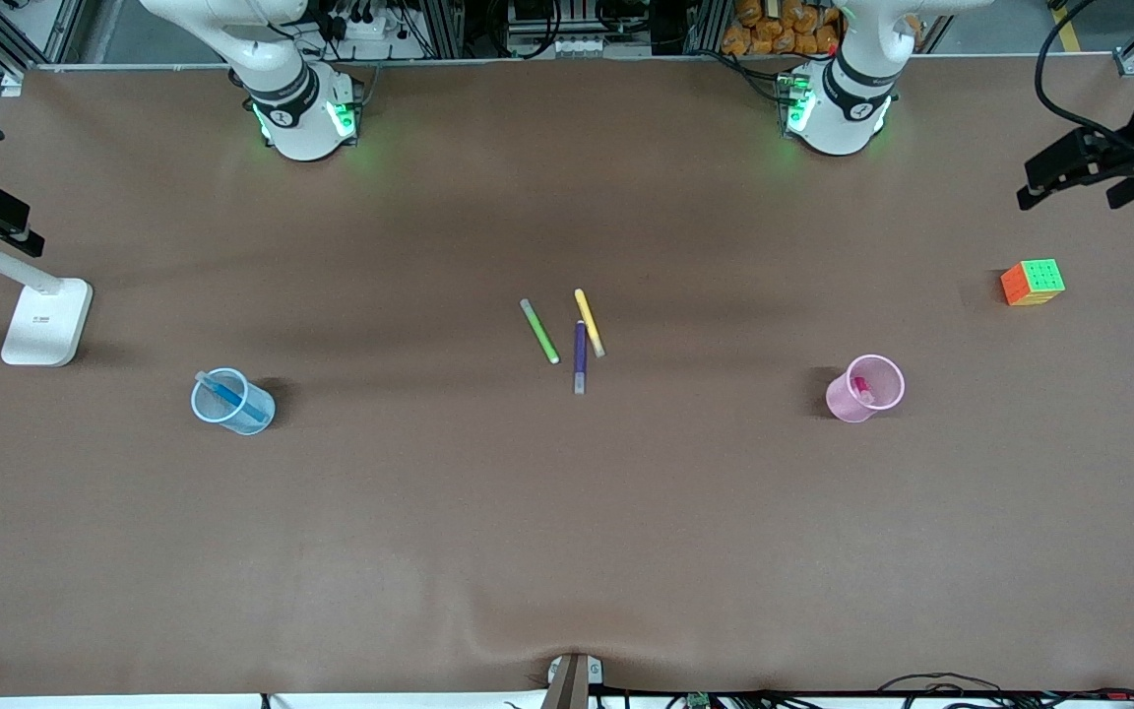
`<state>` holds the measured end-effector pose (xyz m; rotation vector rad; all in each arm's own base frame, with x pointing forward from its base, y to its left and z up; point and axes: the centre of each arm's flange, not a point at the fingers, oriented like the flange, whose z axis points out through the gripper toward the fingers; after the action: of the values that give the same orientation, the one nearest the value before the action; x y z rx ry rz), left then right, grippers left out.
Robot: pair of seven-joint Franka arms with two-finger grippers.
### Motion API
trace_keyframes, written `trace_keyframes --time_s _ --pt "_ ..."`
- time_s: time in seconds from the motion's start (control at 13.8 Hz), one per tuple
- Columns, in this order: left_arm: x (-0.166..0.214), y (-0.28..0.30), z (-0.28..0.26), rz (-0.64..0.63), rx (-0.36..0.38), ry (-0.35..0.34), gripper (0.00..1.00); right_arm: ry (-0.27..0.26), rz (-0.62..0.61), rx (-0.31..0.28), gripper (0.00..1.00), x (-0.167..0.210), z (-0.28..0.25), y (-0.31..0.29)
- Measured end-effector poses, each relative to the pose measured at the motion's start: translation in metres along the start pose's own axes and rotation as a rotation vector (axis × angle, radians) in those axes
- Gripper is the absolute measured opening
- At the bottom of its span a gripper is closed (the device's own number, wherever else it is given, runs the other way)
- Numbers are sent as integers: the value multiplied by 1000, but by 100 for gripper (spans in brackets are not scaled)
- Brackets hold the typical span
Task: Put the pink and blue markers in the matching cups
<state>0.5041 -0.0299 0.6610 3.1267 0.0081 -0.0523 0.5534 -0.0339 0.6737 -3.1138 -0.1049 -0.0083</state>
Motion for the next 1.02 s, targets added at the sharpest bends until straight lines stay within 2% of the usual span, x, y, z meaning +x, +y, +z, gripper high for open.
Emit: trace_keyframes --time_s 0.51,0.8,1.02 --pt "-12 4 -10 4 -1 34 100 0 -1 0 100 0 0 -1" --pt "-13 24 -2 -24 82 30 100 0 -4 1 100 0 0 -2" --pt "-13 24 -2 -26 91 33 100 0 -4 1 100 0 0 -2"
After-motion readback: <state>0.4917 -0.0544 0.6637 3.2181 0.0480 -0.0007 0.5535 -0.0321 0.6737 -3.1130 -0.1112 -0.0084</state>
